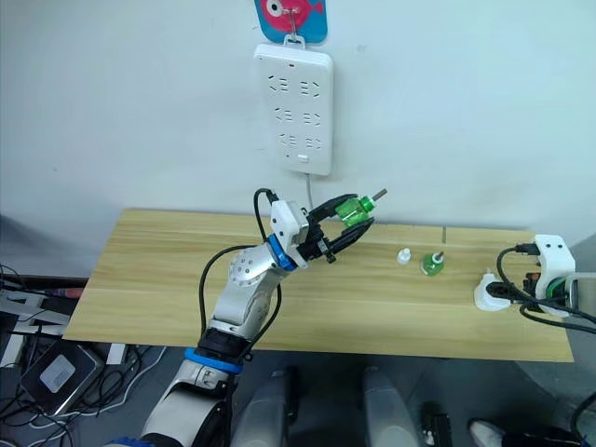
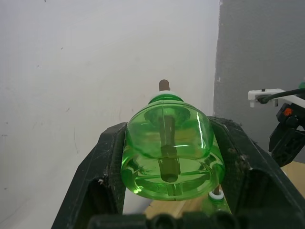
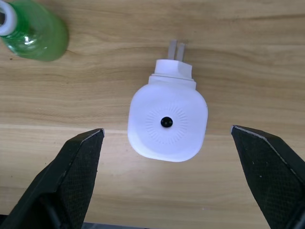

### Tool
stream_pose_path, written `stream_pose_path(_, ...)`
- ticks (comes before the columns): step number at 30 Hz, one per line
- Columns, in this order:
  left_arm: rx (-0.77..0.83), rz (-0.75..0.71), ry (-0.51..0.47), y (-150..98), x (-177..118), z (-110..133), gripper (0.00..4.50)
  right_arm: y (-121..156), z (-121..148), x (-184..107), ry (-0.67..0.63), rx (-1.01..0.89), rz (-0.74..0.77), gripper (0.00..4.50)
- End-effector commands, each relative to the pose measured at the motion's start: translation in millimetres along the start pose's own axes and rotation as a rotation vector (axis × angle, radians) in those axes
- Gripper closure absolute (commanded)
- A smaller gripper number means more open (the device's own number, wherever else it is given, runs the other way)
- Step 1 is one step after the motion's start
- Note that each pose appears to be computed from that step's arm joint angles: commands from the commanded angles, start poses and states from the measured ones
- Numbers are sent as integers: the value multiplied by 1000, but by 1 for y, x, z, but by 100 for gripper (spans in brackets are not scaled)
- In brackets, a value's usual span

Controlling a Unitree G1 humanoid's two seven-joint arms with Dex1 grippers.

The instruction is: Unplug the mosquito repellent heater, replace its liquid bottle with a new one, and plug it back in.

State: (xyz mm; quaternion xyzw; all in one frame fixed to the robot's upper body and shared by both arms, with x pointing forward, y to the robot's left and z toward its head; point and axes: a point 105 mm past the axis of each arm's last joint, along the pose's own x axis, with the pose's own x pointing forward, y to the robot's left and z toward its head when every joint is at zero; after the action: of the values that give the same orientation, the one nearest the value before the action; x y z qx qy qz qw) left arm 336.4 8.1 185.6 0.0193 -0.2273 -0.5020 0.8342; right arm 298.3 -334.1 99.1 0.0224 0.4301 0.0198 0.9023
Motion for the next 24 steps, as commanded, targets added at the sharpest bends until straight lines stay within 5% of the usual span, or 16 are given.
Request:
stream_pose_path(1,29,-5,-38,-3,2,11,223,-4,-1,0,28,-2,-14,5)
stream_pose_path(24,66,3,-9,9,-1,12,223,-13,1,33,78,-11,-21,5)
